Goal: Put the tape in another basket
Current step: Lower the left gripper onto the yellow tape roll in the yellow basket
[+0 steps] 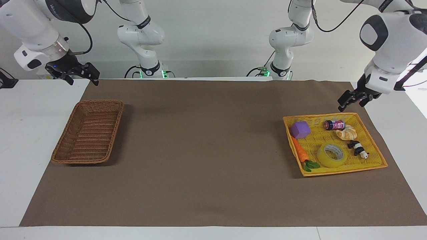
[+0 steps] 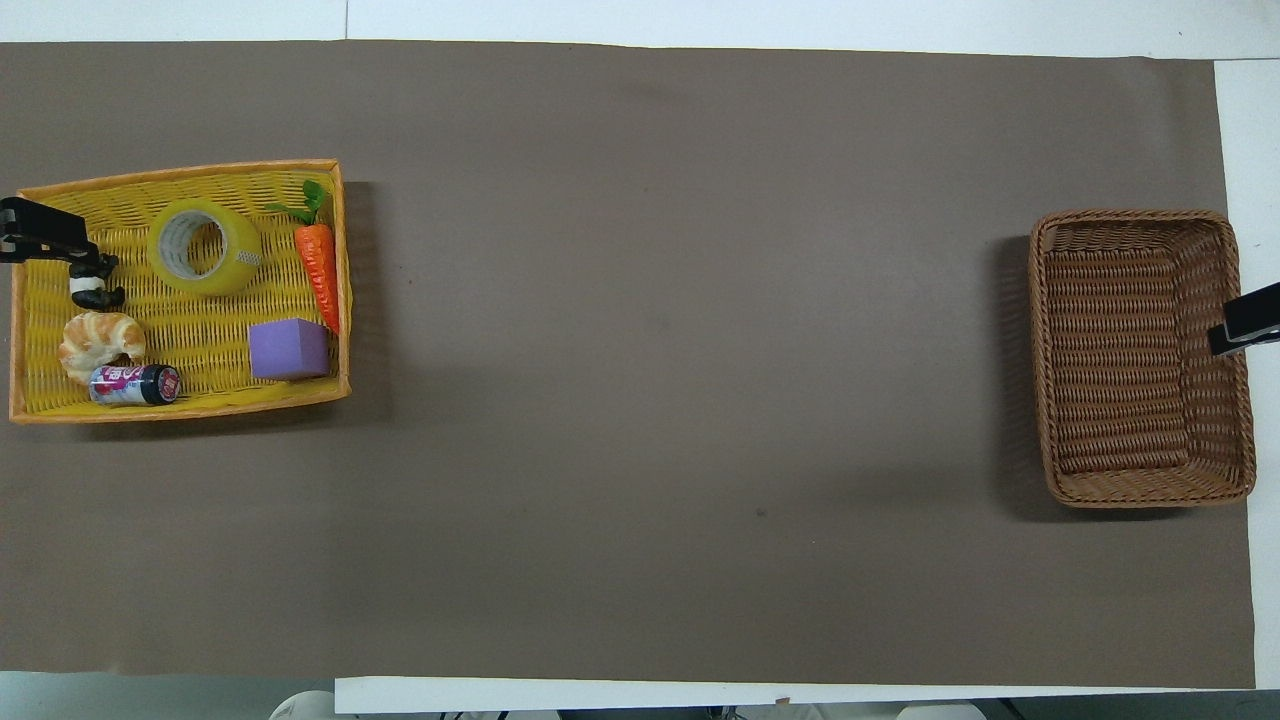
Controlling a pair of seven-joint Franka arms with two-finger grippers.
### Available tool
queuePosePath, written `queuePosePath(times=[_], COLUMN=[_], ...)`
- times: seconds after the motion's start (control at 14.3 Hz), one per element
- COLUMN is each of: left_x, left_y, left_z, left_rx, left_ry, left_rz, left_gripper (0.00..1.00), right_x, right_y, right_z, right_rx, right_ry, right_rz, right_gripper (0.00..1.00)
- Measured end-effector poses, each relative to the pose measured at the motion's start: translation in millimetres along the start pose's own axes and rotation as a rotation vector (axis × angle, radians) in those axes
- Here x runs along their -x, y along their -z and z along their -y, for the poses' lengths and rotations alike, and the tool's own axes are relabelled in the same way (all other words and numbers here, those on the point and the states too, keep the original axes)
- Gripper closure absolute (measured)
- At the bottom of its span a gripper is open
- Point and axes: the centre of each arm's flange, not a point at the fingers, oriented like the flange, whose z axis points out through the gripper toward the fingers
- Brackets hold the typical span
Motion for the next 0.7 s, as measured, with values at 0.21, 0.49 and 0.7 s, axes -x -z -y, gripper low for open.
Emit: queuePosePath(times=[0.21, 0.49, 0.7], left_x=[-28.2, -45.6, -50.0], left_y=[-90.3, -143.5, -155.1], left_z=[1.3, 15.5, 21.5], left_rx=[0.016, 0.023, 0.025], left_ry=[0.001, -0.069, -0.072], left_rz=[-0.029, -0.035, -0.045], left_gripper=[0.00, 0.02, 0.05], right_x=[0.0, 0.0, 0.0], right_y=[0.0, 0.0, 0.0], right_z=[0.0, 0.0, 0.0], right_rx=[0.000, 0.000, 0.000], right_ry=[0.000, 0.000, 0.000], right_rz=[0.000, 0.000, 0.000], right_gripper=[0.01, 0.01, 0.01])
